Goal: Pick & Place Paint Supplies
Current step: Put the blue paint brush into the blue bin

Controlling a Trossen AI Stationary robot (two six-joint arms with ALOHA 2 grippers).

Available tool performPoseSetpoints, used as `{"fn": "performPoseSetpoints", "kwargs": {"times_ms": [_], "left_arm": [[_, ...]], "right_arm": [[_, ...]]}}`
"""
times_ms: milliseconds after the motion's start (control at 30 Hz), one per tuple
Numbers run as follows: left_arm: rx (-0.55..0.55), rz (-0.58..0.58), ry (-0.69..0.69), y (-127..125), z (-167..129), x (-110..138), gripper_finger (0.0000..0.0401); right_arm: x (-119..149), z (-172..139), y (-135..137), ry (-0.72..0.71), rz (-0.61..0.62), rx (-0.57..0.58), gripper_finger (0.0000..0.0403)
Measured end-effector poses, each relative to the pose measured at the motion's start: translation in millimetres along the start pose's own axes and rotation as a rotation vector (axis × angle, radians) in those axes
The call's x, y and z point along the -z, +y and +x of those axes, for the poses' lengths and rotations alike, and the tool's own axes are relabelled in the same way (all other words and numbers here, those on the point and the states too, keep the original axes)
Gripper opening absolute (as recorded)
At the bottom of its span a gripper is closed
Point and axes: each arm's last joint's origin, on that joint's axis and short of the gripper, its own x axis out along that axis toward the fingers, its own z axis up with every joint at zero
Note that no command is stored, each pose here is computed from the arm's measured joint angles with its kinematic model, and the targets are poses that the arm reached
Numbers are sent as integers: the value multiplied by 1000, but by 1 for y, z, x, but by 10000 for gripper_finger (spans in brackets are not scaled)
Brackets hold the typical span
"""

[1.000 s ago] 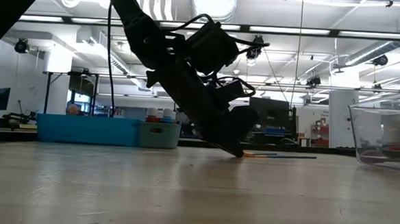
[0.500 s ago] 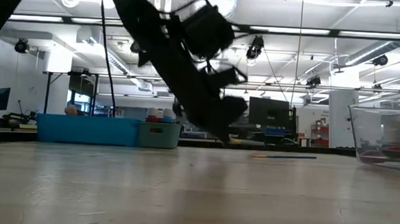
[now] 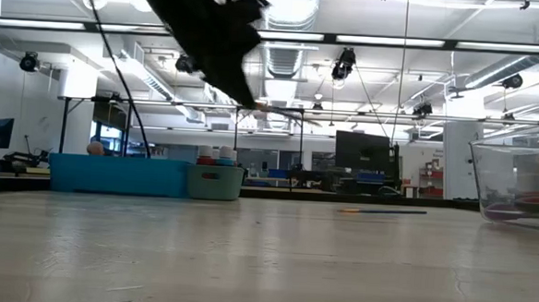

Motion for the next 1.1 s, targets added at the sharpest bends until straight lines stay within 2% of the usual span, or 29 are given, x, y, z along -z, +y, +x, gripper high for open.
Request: {"fn": "performPoseSetpoints", "kwargs": {"times_ms": [133,267,433,567,833,967,1100], "left_arm": [[-81,29,65,28,-33,8,0],[-120,11,128,57,-62,16,0],[-207,-17,245,88,-78,30,0],[-279,-40,385,106,-75,41,0],[-314,-66,588,133,-67,52,0],[-271,-71,655,144,-59,58,0],[-207,21,695,152,-44,70,0]], "right_arm": [[0,0,0,-1,1,0,9],[0,0,0,-1,2,0,9],[0,0,0,-2,2,3,9],[0,0,0,-3,3,2,9],[0,0,0,-2,2,2,9],[0,0,0,-2,2,2,9],[0,0,0,-3,3,2,9]]}}
